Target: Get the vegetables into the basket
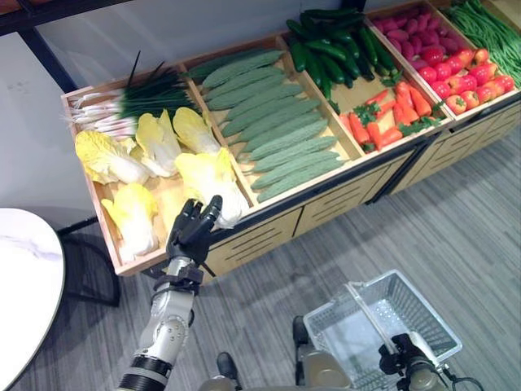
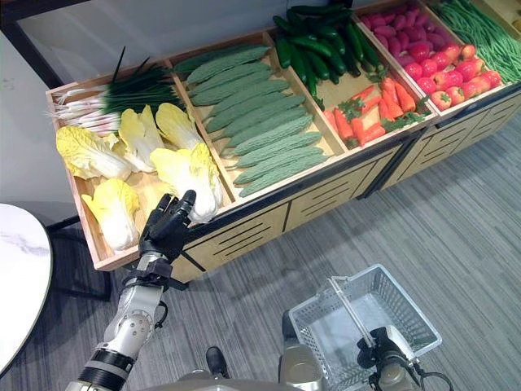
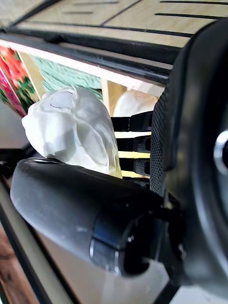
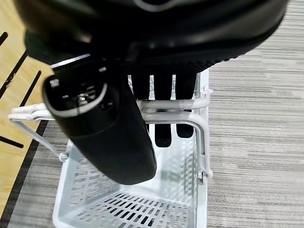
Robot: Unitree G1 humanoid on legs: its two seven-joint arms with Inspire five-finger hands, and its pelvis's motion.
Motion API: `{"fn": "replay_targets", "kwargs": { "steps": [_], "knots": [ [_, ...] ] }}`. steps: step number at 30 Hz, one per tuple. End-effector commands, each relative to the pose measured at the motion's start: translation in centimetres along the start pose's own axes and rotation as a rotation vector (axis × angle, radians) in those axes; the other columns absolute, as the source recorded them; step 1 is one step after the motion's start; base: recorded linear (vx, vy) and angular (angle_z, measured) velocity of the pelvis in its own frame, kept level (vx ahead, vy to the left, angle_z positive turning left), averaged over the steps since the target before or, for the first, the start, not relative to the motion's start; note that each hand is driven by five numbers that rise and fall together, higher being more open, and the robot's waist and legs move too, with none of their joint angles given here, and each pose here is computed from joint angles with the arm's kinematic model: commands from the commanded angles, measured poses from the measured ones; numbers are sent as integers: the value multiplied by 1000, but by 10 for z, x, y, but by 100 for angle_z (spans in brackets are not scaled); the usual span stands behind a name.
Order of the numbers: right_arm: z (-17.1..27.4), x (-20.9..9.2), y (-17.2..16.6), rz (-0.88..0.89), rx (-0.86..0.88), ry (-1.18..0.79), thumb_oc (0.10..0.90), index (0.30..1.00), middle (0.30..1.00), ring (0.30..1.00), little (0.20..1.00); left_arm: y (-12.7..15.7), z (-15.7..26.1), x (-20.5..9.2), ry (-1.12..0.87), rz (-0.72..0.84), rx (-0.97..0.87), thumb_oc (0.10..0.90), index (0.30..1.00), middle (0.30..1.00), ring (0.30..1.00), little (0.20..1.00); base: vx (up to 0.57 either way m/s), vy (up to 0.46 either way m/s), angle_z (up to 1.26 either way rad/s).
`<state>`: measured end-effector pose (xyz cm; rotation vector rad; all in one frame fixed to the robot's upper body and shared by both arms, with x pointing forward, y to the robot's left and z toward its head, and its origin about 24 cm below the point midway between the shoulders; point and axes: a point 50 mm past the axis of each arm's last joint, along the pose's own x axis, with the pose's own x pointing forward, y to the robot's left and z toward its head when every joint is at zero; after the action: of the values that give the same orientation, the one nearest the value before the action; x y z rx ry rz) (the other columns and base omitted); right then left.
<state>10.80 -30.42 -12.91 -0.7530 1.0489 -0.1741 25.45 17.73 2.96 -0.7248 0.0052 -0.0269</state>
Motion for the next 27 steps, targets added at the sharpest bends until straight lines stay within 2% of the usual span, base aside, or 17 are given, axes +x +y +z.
{"fn": "replay_targets", "kwargs": {
  "steps": [1,6,12,16,27],
  "knots": [
    [2,1,-7,-25,-18,-17,400,300,300,300,300,-51,51,15,-243,-293,22,400,300,300,300,300,-157,112,-30],
    [11,2,-2,-5,-18,-42,400,300,300,300,300,-46,58,13,-235,-309,110,400,300,300,300,300,-114,131,-85],
    [16,4,-5,-6,-35,-52,400,300,300,300,300,-42,61,5,-239,-308,125,400,300,300,300,300,-104,67,-89],
    [20,4,-4,-12,-34,-79,400,300,300,300,300,-39,62,5,-253,-289,107,400,300,300,300,300,51,-225,-108],
    [0,3,-31,-136,27,-17,400,300,300,300,300,-61,48,14,-217,-352,31,400,300,300,300,300,-5,-182,-21]
  ]
}}
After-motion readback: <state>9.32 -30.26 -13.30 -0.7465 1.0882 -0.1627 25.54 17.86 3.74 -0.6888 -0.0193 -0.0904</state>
